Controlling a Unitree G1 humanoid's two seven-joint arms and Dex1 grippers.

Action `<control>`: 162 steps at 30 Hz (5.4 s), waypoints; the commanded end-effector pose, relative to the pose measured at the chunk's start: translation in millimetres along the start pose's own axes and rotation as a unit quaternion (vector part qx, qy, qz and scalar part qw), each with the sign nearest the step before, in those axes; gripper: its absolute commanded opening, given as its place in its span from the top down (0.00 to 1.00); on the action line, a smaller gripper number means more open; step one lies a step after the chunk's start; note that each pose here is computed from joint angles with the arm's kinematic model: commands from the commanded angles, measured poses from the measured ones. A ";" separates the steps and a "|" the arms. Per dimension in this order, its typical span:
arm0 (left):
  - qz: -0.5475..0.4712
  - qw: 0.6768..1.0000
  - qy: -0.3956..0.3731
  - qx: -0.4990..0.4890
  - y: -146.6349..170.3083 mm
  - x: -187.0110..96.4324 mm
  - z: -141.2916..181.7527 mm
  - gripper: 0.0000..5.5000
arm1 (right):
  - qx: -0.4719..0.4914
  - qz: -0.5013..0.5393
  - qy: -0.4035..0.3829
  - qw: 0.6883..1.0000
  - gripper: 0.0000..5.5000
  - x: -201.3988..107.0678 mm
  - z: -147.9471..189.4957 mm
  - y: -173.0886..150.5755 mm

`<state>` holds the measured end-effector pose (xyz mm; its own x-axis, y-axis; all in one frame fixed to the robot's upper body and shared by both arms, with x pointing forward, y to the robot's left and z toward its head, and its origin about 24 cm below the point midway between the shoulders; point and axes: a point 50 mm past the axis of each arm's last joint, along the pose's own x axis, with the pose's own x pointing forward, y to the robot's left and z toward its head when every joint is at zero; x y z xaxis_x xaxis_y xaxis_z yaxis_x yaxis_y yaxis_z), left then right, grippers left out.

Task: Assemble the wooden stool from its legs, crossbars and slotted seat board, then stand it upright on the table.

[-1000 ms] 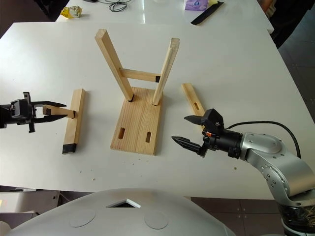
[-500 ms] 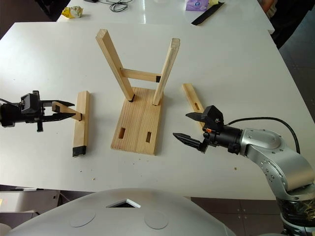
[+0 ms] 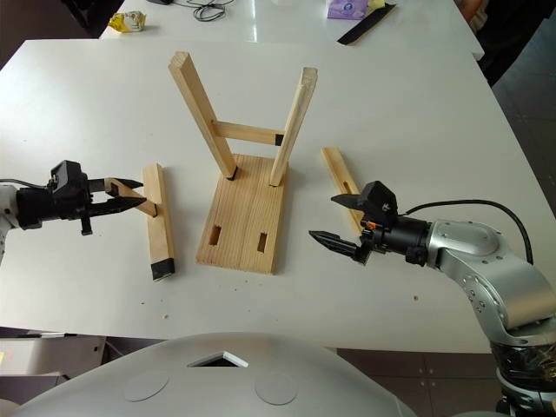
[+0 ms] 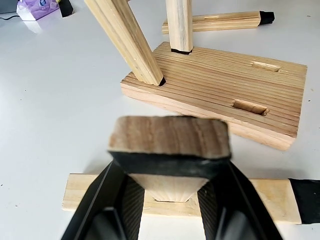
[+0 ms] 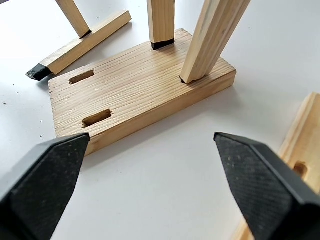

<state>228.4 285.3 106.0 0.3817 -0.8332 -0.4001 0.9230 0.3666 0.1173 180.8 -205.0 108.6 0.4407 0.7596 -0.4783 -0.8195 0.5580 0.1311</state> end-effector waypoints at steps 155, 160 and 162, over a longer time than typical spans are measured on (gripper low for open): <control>0.185 0.941 -0.270 -0.087 -40.9 -19.5 85.1 0.54 | -0.110 0.122 0.009 0.986 0.16 43.5 39.3 -23.3; 0.265 0.923 -0.262 -0.098 -61.5 -41.7 76.9 0.54 | -0.135 0.153 -0.003 0.979 0.16 60.5 55.5 -35.2; 0.280 0.918 -0.266 -0.094 -63.9 -46.0 79.2 0.54 | -0.136 0.160 0.001 0.978 0.16 63.5 52.4 -37.7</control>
<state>158.1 268.1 181.6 0.8037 -0.5735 0.1587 0.5846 0.8108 -0.0304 255.8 -158.2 123.4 0.1556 0.8869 -0.4349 -0.9809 0.1909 0.0384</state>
